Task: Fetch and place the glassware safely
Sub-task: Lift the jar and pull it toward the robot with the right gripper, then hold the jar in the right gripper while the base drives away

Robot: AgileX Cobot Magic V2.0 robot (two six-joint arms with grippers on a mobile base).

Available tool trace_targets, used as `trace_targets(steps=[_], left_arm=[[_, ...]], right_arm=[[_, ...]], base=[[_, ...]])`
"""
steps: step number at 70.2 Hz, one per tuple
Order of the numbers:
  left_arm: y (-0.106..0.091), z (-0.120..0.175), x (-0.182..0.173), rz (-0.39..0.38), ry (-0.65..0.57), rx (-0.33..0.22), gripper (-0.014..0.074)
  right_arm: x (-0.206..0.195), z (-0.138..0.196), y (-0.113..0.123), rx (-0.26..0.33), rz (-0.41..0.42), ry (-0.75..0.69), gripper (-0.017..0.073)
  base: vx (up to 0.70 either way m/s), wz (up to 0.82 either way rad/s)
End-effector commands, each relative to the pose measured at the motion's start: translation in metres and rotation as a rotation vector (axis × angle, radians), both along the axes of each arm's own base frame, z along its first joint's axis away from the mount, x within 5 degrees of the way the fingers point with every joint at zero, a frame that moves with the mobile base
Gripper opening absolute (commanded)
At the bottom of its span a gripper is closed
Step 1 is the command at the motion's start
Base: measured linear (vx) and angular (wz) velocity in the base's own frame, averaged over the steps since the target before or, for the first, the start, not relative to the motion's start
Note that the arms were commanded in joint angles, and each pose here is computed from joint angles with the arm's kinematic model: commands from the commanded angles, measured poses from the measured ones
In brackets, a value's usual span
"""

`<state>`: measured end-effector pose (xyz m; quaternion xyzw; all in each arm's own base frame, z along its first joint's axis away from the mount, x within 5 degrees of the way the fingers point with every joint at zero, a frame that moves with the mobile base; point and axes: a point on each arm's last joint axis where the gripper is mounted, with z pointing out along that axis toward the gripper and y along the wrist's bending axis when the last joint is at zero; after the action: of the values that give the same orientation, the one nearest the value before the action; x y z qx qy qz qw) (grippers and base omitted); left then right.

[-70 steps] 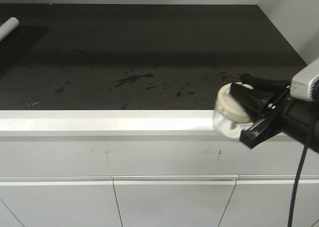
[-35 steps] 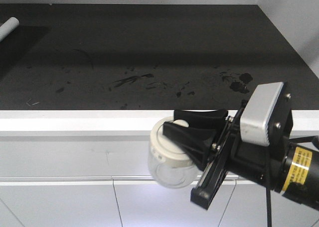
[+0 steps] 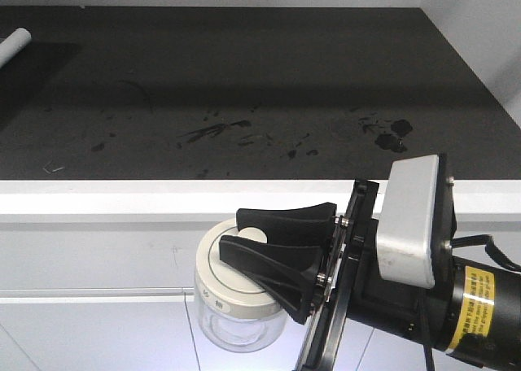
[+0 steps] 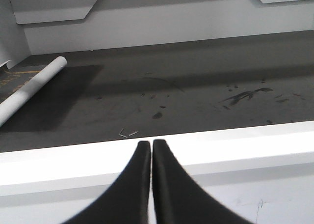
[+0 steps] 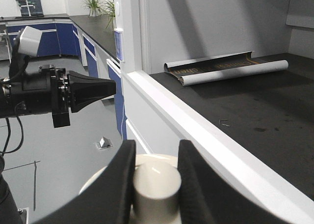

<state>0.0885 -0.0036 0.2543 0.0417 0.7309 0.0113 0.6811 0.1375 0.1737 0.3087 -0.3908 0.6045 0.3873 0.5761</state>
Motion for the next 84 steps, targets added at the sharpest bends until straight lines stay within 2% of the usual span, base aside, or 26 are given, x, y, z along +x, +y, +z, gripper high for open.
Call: trace_targets(steps=[1,84], left_arm=[[-0.0013,0.015,0.0009,-0.013,-0.088,-0.02,-0.0007],[-0.0013,0.015,0.0009,-0.013,-0.088,-0.02,-0.0007]], right_arm=[[-0.0056,0.0237,0.0007,0.117,0.05,-0.051,-0.0002],[-0.0053,0.0232,0.0005,0.113,0.048,-0.05,0.0]], base=[[0.0,0.0],[0.0,0.01]])
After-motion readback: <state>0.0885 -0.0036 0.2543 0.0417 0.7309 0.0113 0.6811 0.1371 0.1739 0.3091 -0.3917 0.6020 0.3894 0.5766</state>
